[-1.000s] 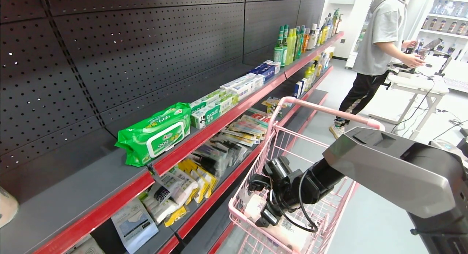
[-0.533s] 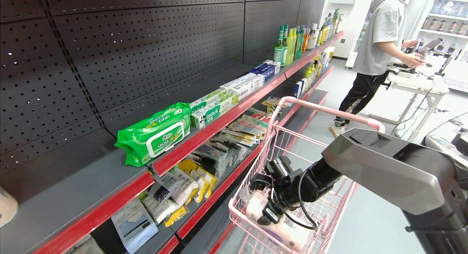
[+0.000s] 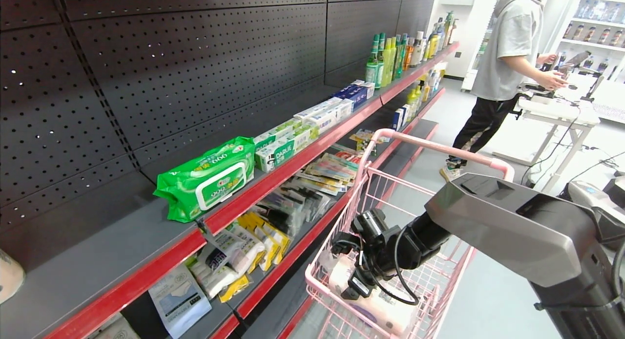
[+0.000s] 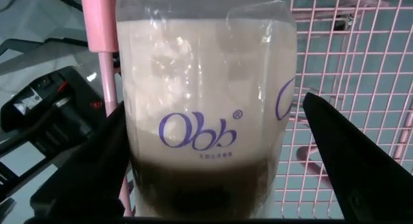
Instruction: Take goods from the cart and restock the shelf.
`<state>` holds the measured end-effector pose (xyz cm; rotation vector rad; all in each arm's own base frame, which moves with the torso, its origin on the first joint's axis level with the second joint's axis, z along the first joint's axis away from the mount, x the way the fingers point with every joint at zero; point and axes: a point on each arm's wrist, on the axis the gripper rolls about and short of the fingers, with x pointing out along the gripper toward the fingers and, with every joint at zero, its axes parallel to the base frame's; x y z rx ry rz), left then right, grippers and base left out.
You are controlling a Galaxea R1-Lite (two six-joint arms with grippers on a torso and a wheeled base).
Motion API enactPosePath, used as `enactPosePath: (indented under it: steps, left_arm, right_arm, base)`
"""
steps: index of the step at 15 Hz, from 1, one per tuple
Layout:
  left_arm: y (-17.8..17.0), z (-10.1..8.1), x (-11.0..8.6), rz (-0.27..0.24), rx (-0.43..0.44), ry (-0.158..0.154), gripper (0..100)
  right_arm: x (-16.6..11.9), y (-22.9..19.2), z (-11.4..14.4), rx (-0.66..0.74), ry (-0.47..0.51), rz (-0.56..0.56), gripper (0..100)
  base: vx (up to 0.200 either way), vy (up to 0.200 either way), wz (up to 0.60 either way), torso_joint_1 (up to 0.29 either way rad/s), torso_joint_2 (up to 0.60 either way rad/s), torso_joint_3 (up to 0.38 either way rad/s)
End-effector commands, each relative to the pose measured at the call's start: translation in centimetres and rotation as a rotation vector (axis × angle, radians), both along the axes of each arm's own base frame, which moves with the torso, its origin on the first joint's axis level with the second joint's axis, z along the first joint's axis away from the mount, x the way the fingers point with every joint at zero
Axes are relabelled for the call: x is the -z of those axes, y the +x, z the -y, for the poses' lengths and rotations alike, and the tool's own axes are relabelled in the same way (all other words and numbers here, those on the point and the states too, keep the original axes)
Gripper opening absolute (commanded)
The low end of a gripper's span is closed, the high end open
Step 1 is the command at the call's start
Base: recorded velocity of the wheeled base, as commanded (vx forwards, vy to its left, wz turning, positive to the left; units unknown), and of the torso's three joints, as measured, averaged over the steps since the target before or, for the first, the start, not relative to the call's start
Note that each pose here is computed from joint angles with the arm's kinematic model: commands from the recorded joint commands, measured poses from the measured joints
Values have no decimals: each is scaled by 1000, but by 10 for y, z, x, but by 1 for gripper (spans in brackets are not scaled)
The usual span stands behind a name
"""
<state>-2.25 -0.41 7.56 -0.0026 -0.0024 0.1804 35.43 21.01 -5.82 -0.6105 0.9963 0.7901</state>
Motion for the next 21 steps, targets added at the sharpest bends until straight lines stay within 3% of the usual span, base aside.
enactPosePath:
  steps: [1,21]
  left_arm:
    - [0,0,0,-1,-1,0,100]
    - [0,0,0,-1,-1,0,100]
  right_arm:
    - [3,1,0,-3,-3,-1,100]
    - [4,4,-5,-33,-18,17,100]
  base:
    - [0,0,0,0,0,0]
    - [0,0,0,-10,25,15]
